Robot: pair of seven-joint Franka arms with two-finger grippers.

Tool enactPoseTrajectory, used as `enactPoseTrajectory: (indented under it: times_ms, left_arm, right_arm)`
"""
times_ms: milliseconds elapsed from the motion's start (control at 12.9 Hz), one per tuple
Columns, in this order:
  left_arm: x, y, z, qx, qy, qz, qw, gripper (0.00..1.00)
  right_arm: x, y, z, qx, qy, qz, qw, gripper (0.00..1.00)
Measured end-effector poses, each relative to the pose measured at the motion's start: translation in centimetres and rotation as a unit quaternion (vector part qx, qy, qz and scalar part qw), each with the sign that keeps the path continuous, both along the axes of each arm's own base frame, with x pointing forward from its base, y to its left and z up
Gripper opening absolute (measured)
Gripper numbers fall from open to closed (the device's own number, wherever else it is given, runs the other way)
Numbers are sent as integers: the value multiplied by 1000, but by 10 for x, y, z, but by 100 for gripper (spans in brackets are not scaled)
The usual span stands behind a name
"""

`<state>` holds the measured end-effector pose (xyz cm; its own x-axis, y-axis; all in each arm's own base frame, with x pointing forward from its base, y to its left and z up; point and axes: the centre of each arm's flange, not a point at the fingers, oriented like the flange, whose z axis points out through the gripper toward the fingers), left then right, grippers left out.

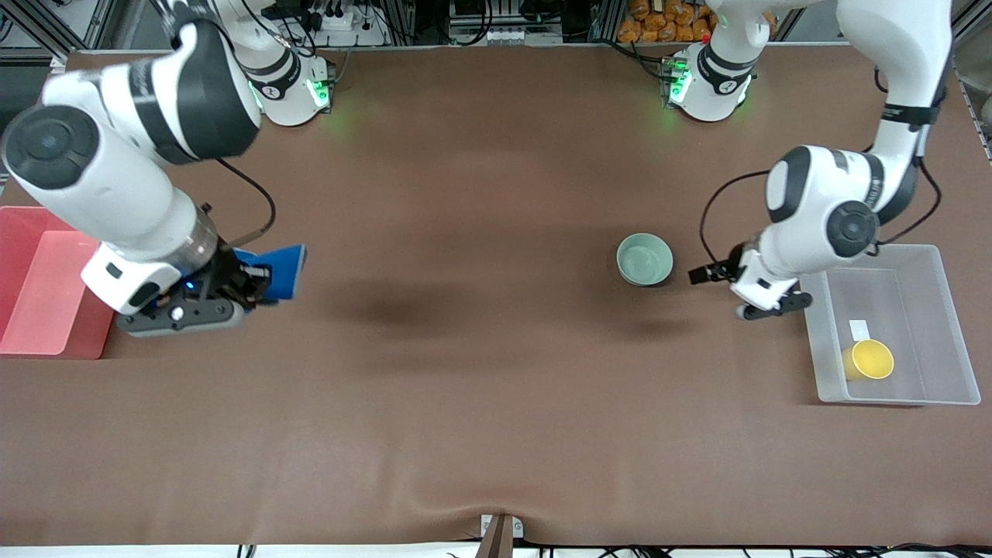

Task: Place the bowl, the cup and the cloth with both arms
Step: 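Carry the cloth toward the pink tray while the left gripper reaches the bowl, then grasp the green bowl rim with the left gripper while the right gripper holds the cloth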

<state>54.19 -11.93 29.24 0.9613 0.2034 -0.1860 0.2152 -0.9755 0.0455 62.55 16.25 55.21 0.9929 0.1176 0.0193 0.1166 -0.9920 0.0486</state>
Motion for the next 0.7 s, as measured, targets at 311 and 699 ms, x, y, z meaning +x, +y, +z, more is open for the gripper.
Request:
enactPoseTrajectory:
  times_ms: [311,699]
  left_arm:
    - [-50,-30,-40,29,-9,-19,999,100]
    - [-85,-36,-69,31,-21,-24,999,79]
  right_arm:
    - [-21,-77,33,0,44,-49,998,3]
    - [-28,-191,12,-27,95,-135,986,3]
